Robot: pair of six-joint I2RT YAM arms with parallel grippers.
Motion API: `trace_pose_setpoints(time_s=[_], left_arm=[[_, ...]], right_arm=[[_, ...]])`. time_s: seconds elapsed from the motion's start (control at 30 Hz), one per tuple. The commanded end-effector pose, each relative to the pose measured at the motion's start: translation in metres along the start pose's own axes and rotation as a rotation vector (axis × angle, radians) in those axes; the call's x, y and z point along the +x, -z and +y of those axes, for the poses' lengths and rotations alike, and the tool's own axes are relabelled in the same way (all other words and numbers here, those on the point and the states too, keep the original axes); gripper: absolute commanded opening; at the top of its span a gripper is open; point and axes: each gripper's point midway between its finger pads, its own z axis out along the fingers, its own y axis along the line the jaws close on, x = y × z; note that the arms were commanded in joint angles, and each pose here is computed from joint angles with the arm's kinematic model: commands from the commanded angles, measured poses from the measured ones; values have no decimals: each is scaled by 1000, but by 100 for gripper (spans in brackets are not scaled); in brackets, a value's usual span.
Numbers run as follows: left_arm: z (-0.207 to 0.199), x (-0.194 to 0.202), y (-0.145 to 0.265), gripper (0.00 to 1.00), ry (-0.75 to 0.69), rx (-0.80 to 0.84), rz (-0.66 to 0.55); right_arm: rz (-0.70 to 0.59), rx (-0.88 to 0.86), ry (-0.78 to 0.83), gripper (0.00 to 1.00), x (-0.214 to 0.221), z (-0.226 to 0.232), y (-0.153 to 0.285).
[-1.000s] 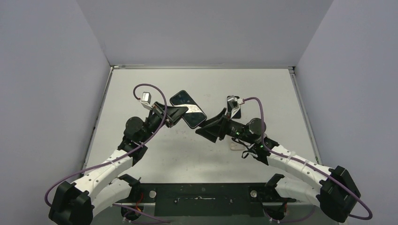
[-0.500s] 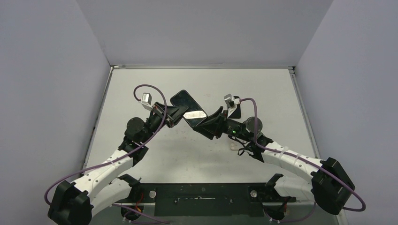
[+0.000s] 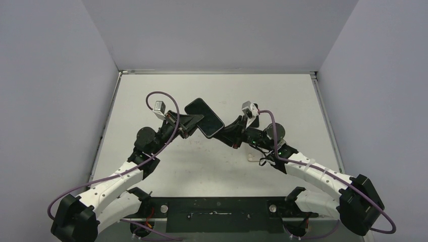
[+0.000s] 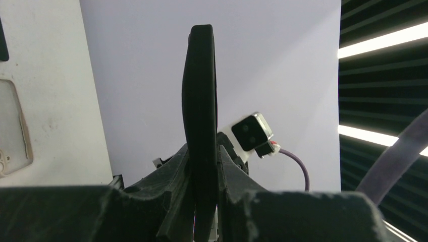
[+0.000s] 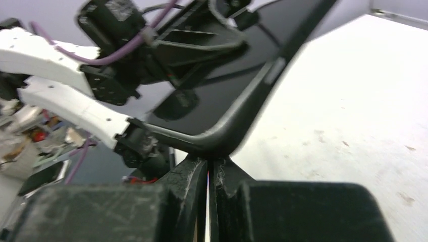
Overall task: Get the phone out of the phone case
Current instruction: Remove the phone case from the phone.
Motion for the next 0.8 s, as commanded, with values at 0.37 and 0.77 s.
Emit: trace_pose_setpoints(time_s=[0.37,0.77], left_arm=[[-49,27,12,0,-157,150,121],[-46,33,5,0,-238,142,206]], right_arm=[[-8,92,38,26,-24,-11,18],[137,-90,167,52,-25,29,43]])
